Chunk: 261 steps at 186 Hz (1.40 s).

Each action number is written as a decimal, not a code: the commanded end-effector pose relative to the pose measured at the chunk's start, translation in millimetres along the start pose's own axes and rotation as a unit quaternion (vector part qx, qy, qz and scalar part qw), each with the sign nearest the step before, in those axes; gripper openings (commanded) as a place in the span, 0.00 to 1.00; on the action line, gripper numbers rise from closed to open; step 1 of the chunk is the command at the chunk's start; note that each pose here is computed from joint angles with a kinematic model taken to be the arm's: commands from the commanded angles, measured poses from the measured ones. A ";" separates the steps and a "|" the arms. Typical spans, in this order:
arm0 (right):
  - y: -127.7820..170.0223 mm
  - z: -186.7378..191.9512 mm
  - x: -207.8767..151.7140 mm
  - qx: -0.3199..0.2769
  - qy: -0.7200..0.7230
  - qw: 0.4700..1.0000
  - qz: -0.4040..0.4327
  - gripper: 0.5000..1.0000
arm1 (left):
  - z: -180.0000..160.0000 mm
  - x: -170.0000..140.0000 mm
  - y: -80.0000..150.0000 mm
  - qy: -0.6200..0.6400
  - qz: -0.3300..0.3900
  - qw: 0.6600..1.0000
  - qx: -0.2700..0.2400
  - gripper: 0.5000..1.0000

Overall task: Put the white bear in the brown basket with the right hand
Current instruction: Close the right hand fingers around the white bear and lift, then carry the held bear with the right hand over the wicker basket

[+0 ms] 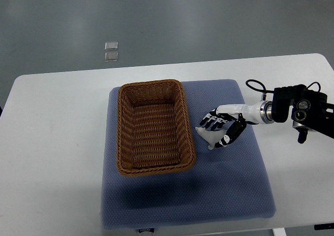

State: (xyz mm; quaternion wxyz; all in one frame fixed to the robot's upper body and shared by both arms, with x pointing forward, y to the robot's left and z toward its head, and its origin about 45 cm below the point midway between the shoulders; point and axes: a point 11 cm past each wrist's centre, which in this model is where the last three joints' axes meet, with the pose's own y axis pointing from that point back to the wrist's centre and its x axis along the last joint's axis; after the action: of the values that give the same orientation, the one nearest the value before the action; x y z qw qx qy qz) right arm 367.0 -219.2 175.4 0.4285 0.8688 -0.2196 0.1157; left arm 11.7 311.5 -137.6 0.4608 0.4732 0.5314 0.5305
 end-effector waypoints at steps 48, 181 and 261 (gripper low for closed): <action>-7.6 3.0 -10.8 0.000 0.007 1.000 -0.006 0.23 | 0.2 0.7 0.0 0.002 0.001 1.000 0.000 1.00; 60.2 -76.9 102.6 0.034 0.102 0.990 0.089 0.00 | -0.1 0.2 0.0 0.001 0.000 1.000 0.001 1.00; -43.7 -156.4 46.1 0.114 0.086 0.989 0.048 0.00 | 0.1 -1.9 0.0 0.000 -0.003 1.000 0.000 1.00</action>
State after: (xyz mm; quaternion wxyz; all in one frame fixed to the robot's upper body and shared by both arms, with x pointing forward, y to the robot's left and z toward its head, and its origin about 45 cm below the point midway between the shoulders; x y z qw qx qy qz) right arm 428.7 -112.9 277.0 0.3426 0.8814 -0.2166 0.2423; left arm 11.8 309.4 -137.7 0.4629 0.4722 0.5325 0.5284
